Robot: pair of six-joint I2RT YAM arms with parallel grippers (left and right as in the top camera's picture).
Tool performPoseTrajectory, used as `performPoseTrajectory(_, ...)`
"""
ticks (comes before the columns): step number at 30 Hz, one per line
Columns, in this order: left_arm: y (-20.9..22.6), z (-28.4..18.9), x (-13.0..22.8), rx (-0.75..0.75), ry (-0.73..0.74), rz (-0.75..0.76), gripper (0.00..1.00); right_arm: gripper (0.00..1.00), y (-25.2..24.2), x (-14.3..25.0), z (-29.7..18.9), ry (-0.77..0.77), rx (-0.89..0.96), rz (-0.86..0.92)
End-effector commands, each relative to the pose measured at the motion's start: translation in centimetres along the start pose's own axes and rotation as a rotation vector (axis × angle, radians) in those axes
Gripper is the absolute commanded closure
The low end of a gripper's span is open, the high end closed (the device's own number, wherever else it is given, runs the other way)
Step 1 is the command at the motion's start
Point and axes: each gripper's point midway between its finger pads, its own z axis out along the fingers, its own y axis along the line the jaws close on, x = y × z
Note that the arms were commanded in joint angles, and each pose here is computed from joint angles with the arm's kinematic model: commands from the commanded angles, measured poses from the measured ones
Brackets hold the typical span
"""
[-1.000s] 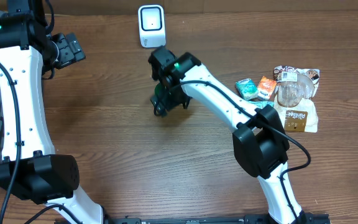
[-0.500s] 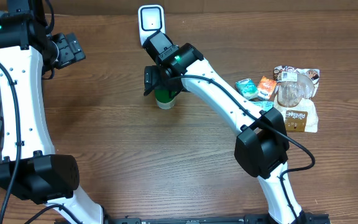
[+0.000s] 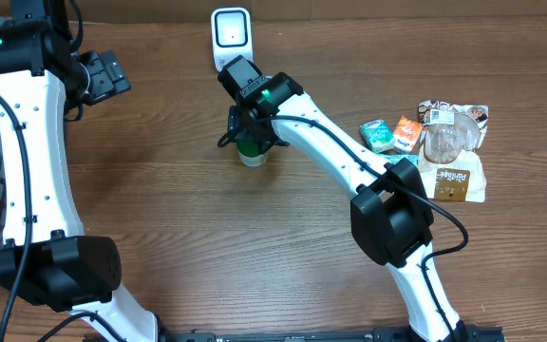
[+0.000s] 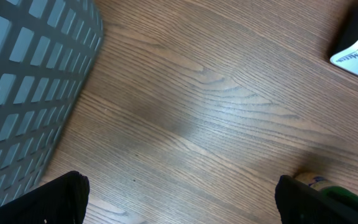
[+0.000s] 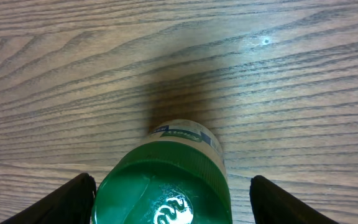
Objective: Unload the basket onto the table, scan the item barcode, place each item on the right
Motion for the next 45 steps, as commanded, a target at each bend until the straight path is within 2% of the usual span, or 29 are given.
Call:
performPoseTrajectory(1, -0.2, 0.2, 0.0, -0.003, 0.002, 0.01, 0.01, 0.24, -0.4, 0.2, 0.2, -0.003, 0.026, -0.012)
performPoseTrajectory(11, -0.2, 0.2, 0.0, -0.003, 0.002, 0.01, 0.0, 0.28, -1.3, 2.0, 0.1, 0.081, 0.048, -0.222)
performPoseTrajectory(13, -0.2, 0.2, 0.0, -0.003, 0.002, 0.01, 0.01, 0.31, -1.4, 2.1, 0.0, 0.088, 0.045, -0.357)
performPoseTrajectory(22, -0.2, 0.2, 0.0, -0.003, 0.002, 0.01, 0.0, 0.3, -1.5, 3.7, -0.2, 0.169, -0.023, -0.887)
performPoseTrajectory(25, -0.2, 0.2, 0.0, -0.003, 0.002, 0.01, 0.01, 0.21, -0.7, 5.3, -0.5, 0.22, -0.135, -1.07)
performPoseTrajectory(29, -0.2, 0.2, 0.0, -0.003, 0.002, 0.01, 0.0, 0.19, -0.2, 6.4, -0.8, 0.238, -0.228, -1.259)
performPoseTrajectory(34, -0.2, 0.2, 0.0, -0.003, 0.001, 0.01, 0.01, 0.14, 0.1, 6.0, -1.4, 0.226, -0.226, -1.238)
performPoseTrajectory(37, -0.2, 0.2, 0.0, -0.003, 0.002, 0.01, 0.01, 0.07, 0.5, 5.2, -2.5, 0.206, -0.21, -1.174)
performPoseTrajectory(38, -0.2, 0.2, 0.0, -0.003, 0.001, 0.01, 0.01, 0.0, 0.7, 4.9, -2.9, 0.196, -0.206, -1.134)
performPoseTrajectory(45, -0.2, 0.2, 0.0, -0.003, 0.001, 0.01, 0.0, 0.0, 2.1, 3.3, -4.5, 0.165, -0.184, -0.652)
